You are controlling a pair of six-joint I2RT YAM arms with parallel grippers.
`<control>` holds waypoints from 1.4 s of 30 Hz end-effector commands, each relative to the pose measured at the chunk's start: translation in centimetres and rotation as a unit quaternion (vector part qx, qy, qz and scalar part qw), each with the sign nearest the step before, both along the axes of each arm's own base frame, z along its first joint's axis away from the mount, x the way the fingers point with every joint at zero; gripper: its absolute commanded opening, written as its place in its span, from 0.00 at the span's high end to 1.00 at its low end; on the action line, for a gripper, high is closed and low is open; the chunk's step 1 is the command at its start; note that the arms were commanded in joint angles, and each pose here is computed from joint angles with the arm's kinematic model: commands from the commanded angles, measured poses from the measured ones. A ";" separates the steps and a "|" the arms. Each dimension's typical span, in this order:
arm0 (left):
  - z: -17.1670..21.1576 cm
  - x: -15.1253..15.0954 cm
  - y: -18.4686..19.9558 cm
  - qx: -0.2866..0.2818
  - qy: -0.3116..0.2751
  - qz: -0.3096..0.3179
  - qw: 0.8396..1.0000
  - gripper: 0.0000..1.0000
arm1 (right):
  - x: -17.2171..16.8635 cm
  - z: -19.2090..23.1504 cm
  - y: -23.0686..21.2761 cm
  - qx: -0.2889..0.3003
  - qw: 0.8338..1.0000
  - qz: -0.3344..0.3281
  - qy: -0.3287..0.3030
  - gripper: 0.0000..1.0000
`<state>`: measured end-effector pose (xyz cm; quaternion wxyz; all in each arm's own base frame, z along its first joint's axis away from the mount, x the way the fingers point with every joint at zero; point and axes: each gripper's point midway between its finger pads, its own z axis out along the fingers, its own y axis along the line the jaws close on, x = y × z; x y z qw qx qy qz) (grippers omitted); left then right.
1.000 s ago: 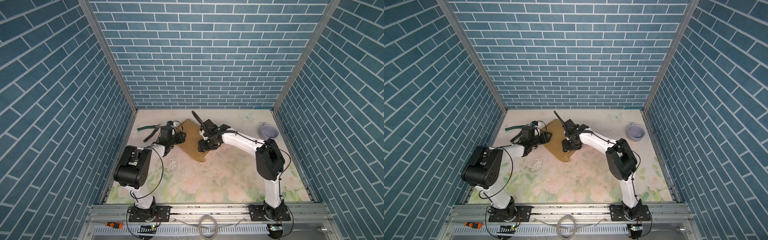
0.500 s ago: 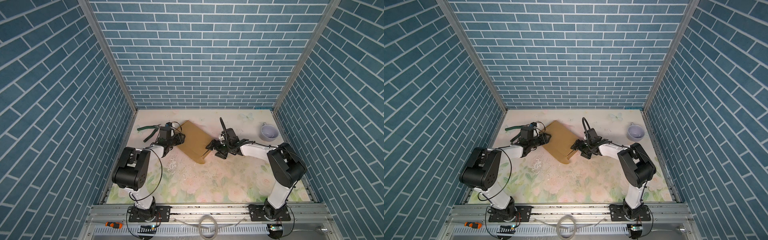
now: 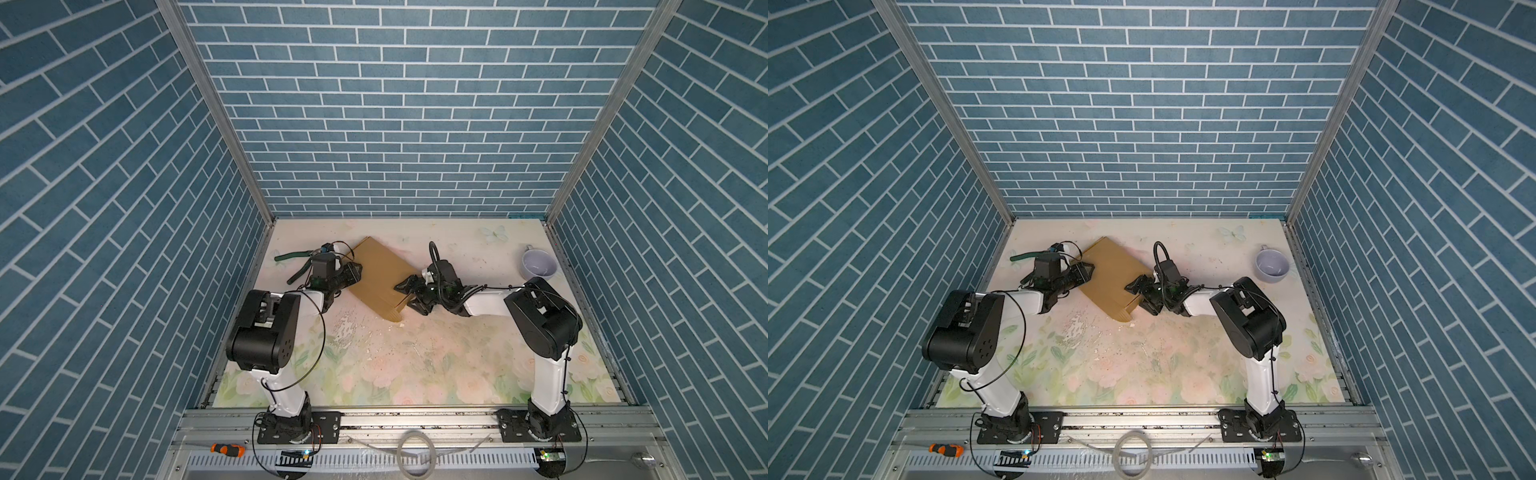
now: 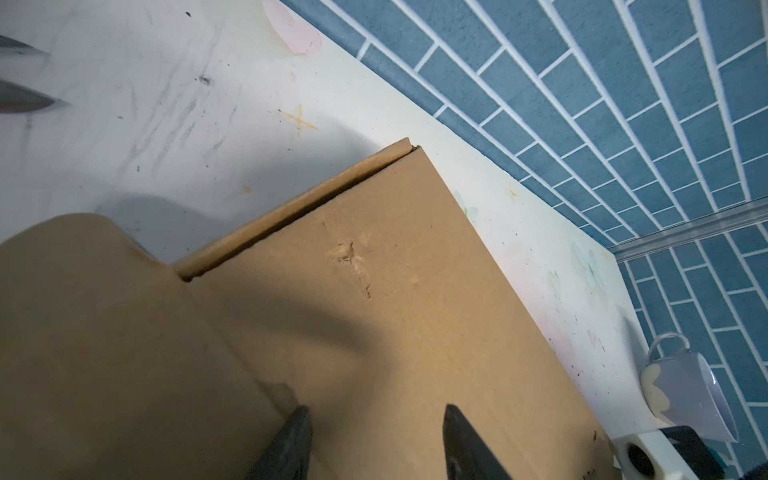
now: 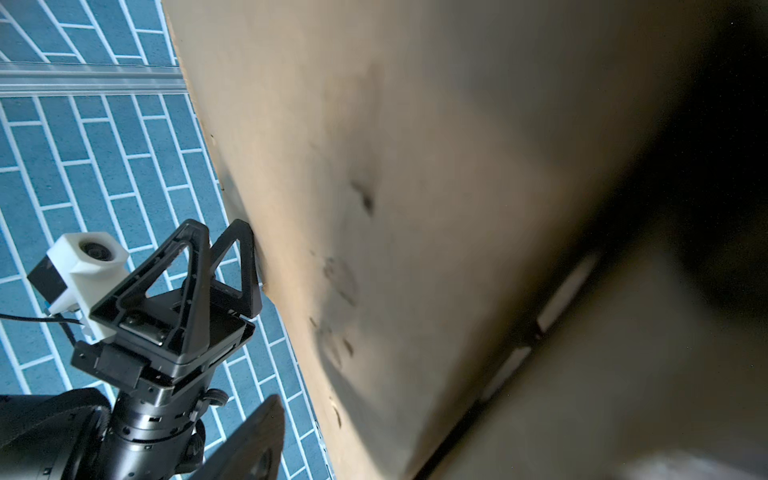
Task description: Fold the paper box
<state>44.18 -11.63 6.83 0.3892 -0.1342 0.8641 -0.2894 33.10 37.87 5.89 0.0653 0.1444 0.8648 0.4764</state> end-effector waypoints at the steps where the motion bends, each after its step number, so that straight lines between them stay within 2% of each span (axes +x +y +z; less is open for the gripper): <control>1: -9.9 -10.6 -1.8 -0.027 0.262 -0.034 0.964 0.48 | 1.1 7.3 2.4 0.070 0.990 0.036 -0.114 0.18; 3: -8.2 -10.7 -2.8 -0.031 0.249 -0.048 0.967 0.47 | 1.1 6.4 1.0 0.050 0.994 0.033 -0.088 0.18; 5: -5.3 -9.9 -3.7 -0.025 0.219 -0.060 0.974 0.46 | 0.8 3.7 -1.5 0.022 0.999 0.026 -0.035 0.21; 9: -2.3 -10.3 -3.6 -0.005 0.196 -0.072 0.978 0.42 | 0.0 -0.1 -6.4 -0.038 0.999 0.003 0.022 0.22; 13: 1.7 -9.5 -2.8 0.042 0.152 -0.084 0.984 0.35 | -0.1 0.3 -8.3 -0.091 0.996 0.012 0.010 0.20; 16: 5.1 -8.1 -2.3 0.082 0.113 -0.097 0.985 0.31 | 0.3 0.8 -8.2 -0.102 0.995 0.021 0.003 0.19; 21: 8.4 -5.3 0.6 0.194 0.066 -0.105 0.973 0.22 | 0.5 1.3 -7.8 -0.099 0.995 0.027 -0.001 0.16; 24: 7.7 -3.7 2.6 0.260 0.070 -0.112 0.957 0.17 | 0.3 1.9 -7.5 -0.102 0.994 0.030 -0.012 0.10; 26: 6.1 -2.7 4.1 0.275 0.088 -0.114 0.950 0.14 | 0.0 2.0 -7.1 -0.102 0.994 0.034 -0.016 0.09; 30: 3.0 -1.0 4.5 0.233 0.109 -0.139 0.956 0.11 | -1.0 1.5 -6.0 -0.098 0.994 0.047 -0.012 0.08; 34: 0.7 -0.3 3.7 0.222 0.126 -0.177 0.950 0.12 | -1.4 1.2 -5.3 -0.089 0.995 0.047 -0.010 0.09; 36: -0.1 -0.1 4.4 0.222 0.131 -0.170 0.951 0.16 | -1.5 0.9 -5.3 -0.089 0.995 0.047 -0.009 0.09; 39: -1.0 0.3 5.4 0.186 0.142 -0.156 0.960 0.27 | -1.5 0.7 -5.1 -0.085 0.995 0.048 -0.005 0.10; 42: -2.8 0.0 6.7 0.162 0.180 -0.145 0.959 0.38 | -1.4 0.5 -4.9 -0.080 0.995 0.050 -0.008 0.10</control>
